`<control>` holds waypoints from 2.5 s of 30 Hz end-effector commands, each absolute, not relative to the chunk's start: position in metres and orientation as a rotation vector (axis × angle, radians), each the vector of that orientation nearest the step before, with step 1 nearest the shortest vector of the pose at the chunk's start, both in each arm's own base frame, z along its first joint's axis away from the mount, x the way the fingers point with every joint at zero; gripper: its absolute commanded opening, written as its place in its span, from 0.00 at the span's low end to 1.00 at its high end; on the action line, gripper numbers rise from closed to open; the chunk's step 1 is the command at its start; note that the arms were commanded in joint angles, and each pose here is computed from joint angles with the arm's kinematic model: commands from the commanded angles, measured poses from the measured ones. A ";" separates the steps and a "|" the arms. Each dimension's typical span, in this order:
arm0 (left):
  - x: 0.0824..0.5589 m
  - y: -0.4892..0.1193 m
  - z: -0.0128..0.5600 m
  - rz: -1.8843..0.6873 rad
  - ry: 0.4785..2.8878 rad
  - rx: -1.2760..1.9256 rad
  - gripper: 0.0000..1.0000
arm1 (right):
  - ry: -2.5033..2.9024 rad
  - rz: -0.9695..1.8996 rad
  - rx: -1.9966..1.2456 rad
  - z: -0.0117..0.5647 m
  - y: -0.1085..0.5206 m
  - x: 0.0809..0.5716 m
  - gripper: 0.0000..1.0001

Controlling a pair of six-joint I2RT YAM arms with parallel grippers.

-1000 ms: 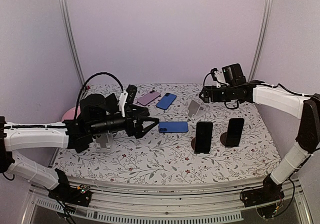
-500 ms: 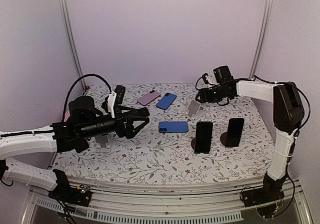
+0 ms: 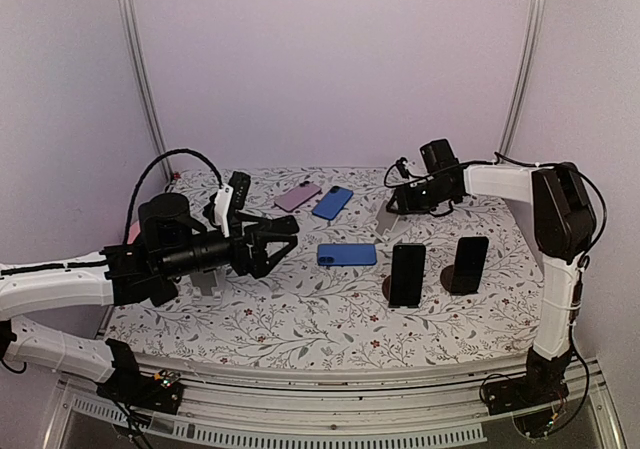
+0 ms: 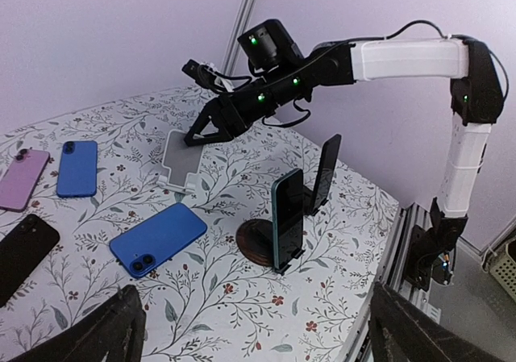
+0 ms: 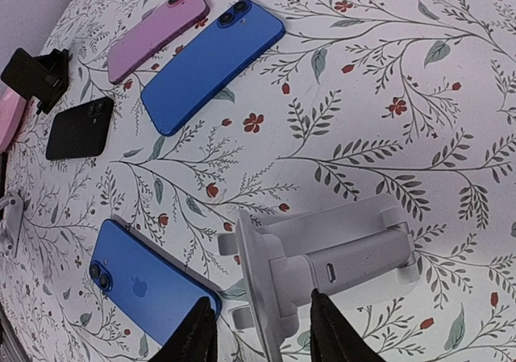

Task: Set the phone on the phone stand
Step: Pick up the phone stand at the center of the board, then move the phone to the center of the board.

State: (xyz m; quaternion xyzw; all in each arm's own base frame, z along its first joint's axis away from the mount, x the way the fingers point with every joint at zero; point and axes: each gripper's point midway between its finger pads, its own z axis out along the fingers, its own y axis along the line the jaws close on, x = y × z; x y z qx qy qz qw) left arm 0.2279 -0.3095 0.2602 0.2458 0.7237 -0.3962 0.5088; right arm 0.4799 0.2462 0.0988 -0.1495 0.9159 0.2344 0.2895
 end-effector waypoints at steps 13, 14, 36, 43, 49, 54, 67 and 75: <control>0.235 -0.324 0.234 -0.955 1.823 0.607 0.97 | 2.443 0.680 -0.467 0.105 0.268 0.467 0.04; 0.235 -0.324 0.232 -0.954 1.825 0.608 0.97 | 2.442 0.661 -0.463 0.106 0.266 0.466 0.04; 0.261 -0.389 0.139 -1.004 2.020 0.748 0.97 | 2.289 0.538 -0.418 0.191 0.262 0.467 0.02; 0.291 -0.424 0.104 -1.080 2.092 0.755 0.96 | 2.176 0.498 -0.368 0.263 0.257 0.459 0.02; 0.315 -0.459 0.076 -1.140 2.137 0.761 0.96 | 2.095 0.488 -0.339 0.314 0.247 0.441 0.02; 0.339 -0.478 0.070 -1.158 2.146 0.683 0.96 | 2.047 0.482 -0.324 0.347 0.239 0.419 0.02; 0.407 -0.467 0.053 -0.849 2.235 0.562 0.82 | 1.978 0.489 -0.299 0.389 0.217 0.375 0.03; 0.428 -0.462 0.025 -0.514 2.311 0.631 0.81 | 1.957 0.515 -0.308 0.397 0.221 0.364 0.03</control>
